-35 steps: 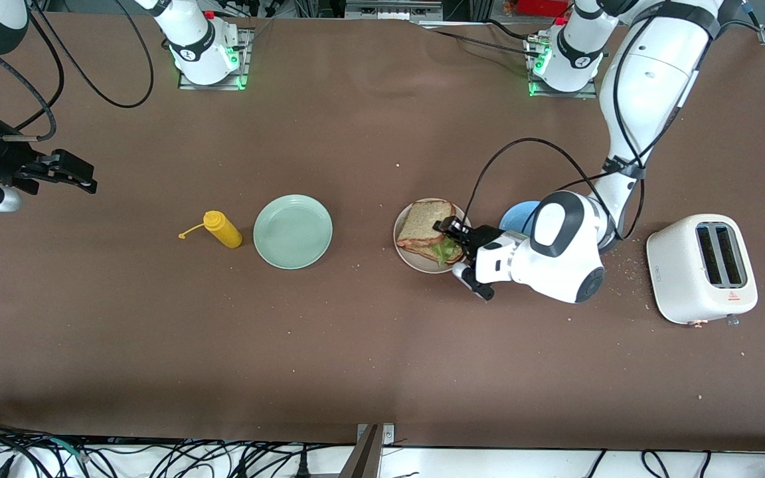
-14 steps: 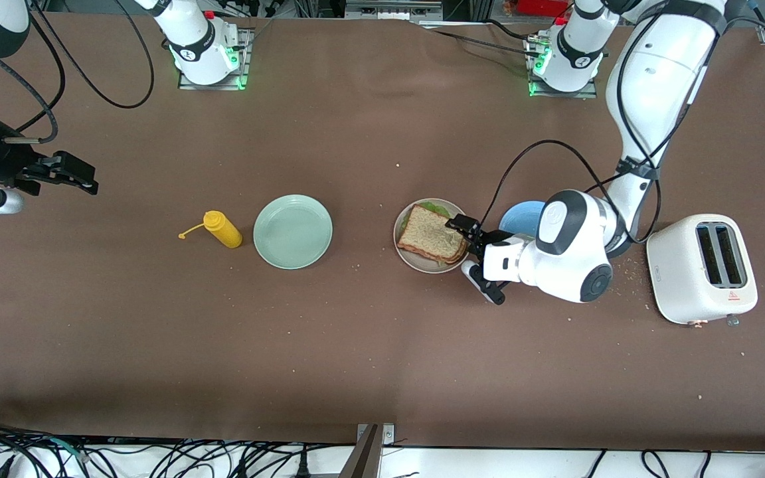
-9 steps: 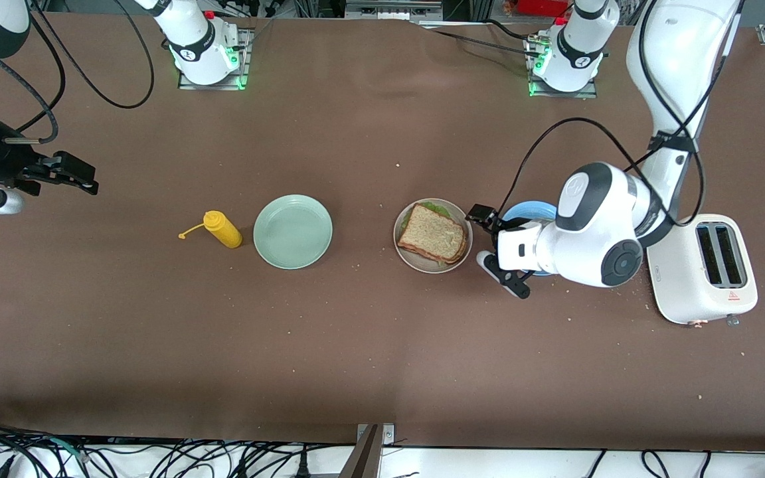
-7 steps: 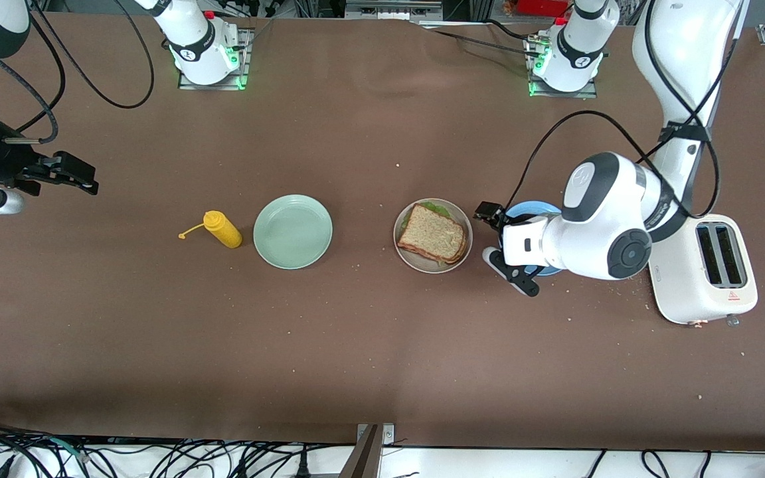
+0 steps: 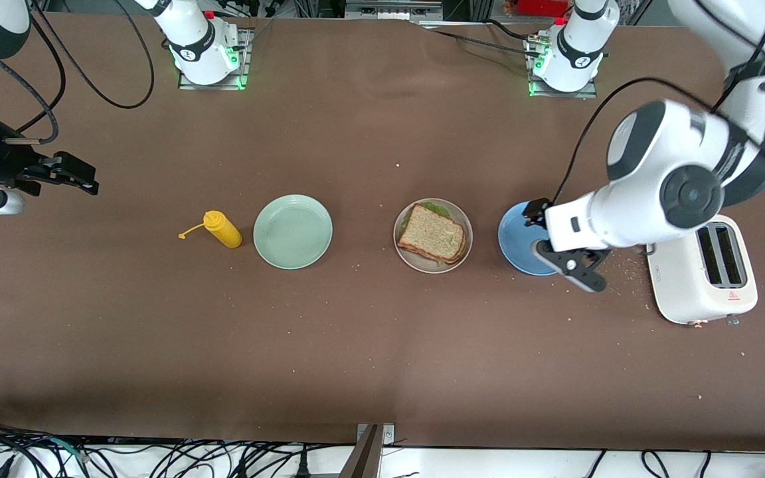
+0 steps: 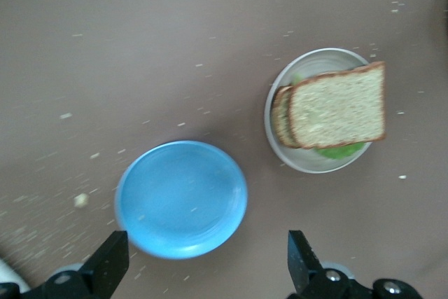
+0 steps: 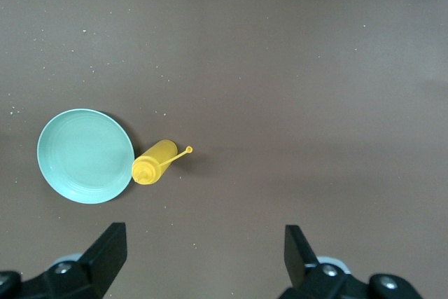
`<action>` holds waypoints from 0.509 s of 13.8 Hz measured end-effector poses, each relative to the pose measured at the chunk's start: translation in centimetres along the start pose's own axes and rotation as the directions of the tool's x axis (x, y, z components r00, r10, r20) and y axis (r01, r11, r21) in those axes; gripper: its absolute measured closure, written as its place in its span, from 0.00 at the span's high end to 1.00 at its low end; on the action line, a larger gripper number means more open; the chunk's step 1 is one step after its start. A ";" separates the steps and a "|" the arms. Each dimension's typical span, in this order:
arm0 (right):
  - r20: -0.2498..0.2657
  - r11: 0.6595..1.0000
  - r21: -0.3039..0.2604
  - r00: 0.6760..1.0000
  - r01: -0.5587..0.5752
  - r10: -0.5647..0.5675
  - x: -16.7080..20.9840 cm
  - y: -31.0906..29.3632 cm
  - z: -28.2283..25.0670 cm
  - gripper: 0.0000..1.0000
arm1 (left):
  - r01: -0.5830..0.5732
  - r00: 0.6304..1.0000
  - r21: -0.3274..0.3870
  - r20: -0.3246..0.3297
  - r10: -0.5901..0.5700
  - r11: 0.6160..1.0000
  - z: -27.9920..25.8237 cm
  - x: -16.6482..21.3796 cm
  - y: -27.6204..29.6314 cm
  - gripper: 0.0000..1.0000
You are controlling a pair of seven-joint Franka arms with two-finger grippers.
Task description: Make sandwich in beige plate with both arms
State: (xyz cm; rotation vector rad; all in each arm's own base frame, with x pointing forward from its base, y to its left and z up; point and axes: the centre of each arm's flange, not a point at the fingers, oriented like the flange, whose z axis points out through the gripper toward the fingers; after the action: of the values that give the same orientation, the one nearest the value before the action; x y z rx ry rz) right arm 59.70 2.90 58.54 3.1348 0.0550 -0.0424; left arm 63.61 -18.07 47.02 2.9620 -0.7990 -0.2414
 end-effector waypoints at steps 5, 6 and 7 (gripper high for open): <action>0.001 1.000 0.000 1.000 0.000 0.000 0.0 0.0 0.1 1.00 | 0.083 0.996 0.125 0.007 -0.084 0.989 -8.2 -5.3 0.2 1.00; 0.001 1.000 0.000 1.000 0.000 0.000 0.0 0.0 0.1 1.00 | 0.102 0.995 0.127 0.004 -0.103 0.987 -9.7 -6.3 -0.4 1.00; 0.001 1.000 0.000 1.000 0.000 0.000 0.0 0.0 0.1 1.00 | 0.119 0.993 0.126 0.007 -0.121 0.985 -10.8 -7.1 -1.1 1.00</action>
State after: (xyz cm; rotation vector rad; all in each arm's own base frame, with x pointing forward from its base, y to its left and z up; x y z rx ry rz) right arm 59.72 2.90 58.48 3.1348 0.0550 -0.0437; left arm 59.88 -13.33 58.52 3.1350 -0.6609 -0.2271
